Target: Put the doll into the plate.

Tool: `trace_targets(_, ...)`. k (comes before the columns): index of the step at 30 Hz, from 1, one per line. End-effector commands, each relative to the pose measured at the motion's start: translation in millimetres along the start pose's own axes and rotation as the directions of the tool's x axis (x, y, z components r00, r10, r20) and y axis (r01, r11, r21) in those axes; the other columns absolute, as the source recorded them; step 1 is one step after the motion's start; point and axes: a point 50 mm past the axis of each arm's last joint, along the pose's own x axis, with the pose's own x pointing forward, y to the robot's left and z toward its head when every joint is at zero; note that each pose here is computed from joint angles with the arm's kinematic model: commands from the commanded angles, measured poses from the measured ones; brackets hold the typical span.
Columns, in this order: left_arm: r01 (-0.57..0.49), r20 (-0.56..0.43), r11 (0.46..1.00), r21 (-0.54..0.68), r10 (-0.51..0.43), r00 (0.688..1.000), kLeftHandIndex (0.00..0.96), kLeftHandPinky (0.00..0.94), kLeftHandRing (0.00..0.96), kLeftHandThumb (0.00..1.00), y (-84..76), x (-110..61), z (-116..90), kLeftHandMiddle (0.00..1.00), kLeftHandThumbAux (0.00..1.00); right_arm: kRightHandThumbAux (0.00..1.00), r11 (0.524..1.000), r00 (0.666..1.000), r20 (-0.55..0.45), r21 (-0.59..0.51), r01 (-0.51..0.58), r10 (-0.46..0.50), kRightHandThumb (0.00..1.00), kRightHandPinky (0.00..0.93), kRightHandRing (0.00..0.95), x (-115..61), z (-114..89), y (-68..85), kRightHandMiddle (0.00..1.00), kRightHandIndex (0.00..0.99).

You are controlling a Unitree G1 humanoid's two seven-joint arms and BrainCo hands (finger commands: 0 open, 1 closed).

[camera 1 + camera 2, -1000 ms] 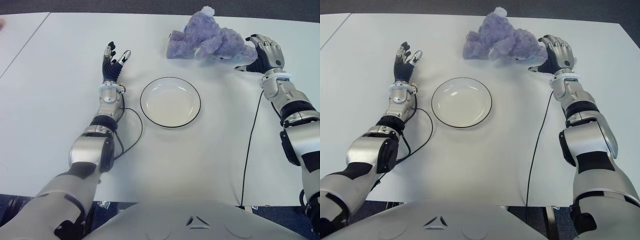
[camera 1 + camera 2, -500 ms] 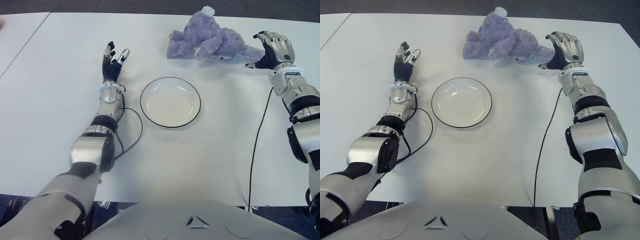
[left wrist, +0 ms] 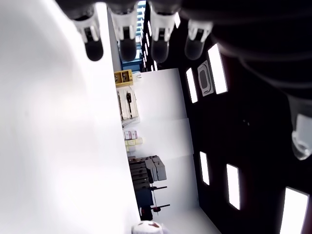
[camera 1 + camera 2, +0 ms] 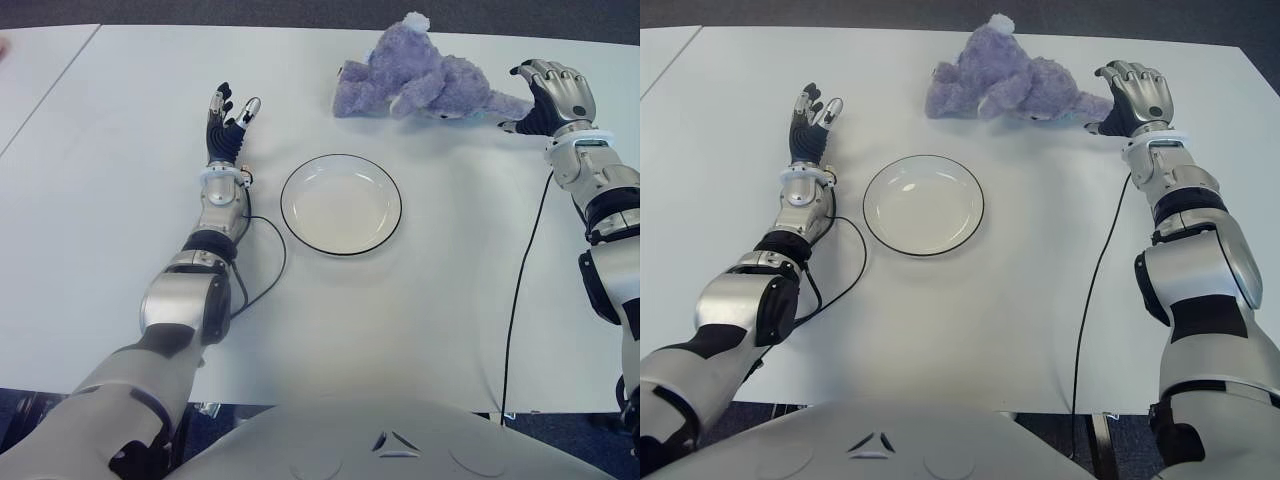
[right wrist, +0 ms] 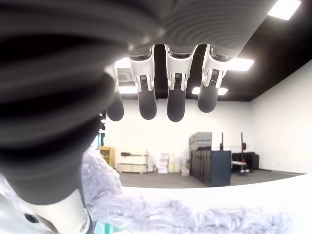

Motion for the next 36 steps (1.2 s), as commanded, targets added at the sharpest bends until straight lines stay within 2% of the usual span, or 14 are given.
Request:
trace_targets(1, 0.115, -0.513, 0.993, -0.014, -0.106, 0.852, 0.079, 0.028, 0.069, 0.0, -27.1, -108.2, -118.3, 0.089, 0.431, 0.804, 0.995, 0.995, -0.063, -0.064, -0.08, 0.076, 0.205, 0.128, 0.127, -4.4, -22.9, -7.0, 0.141, 0.153)
trace_targets(9, 0.111, -0.515, 0.994, -0.019, -0.105, 0.851, 0.081, 0.034, 0.069, 0.0, -27.0, -107.4, -118.0, 0.089, 0.432, 0.81, 0.992, 0.987, -0.109, -0.032, -0.12, 0.116, 0.274, 0.122, 0.122, -14.0, -36.9, -3.7, 0.14, 0.159)
trace_targets(13, 0.102, -0.513, 0.995, -0.024, -0.1, 0.853, 0.079, 0.044, 0.07, 0.0, -25.9, -106.6, -117.6, 0.089, 0.439, 0.81, 0.988, 0.978, -0.141, 0.014, -0.154, 0.154, 0.338, 0.123, 0.12, -22.0, -41.1, 6.5, 0.139, 0.164)
trace_targets(16, 0.096, -0.511, 0.995, -0.023, -0.094, 0.854, 0.076, 0.047, 0.071, 0.0, -25.3, -106.5, -117.5, 0.09, 0.447, 0.805, 0.977, 0.962, -0.17, 0.05, -0.208, 0.214, 0.391, 0.13, 0.121, -33.8, -39.7, 27.8, 0.137, 0.168)
trace_targets(24, 0.089, -0.517, 0.996, -0.018, -0.085, 0.852, 0.078, 0.059, 0.074, 0.0, -21.9, -107.5, -119.1, 0.092, 0.463, 0.793, 0.964, 0.956, -0.139, 0.11, -0.244, 0.258, 0.478, 0.142, 0.122, -36.2, -27.5, 41.7, 0.133, 0.173)
trace_targets(30, 0.089, -0.521, 0.996, -0.01, -0.082, 0.85, 0.084, 0.067, 0.078, 0.0, -19.5, -108.5, -120.4, 0.095, 0.473, 0.78, 0.948, 0.951, -0.112, 0.176, -0.265, 0.287, 0.528, 0.16, 0.131, -39.4, -11.9, 57.4, 0.135, 0.174)
trace_targets(36, 0.091, -0.519, 0.996, -0.009, -0.082, 0.851, 0.085, 0.072, 0.082, 0.0, -18.6, -108.3, -120.3, 0.098, 0.474, 0.769, 0.934, 0.952, -0.041, 0.212, -0.289, 0.304, 0.55, 0.187, 0.138, -47.4, 7.4, 75.6, 0.133, 0.17)
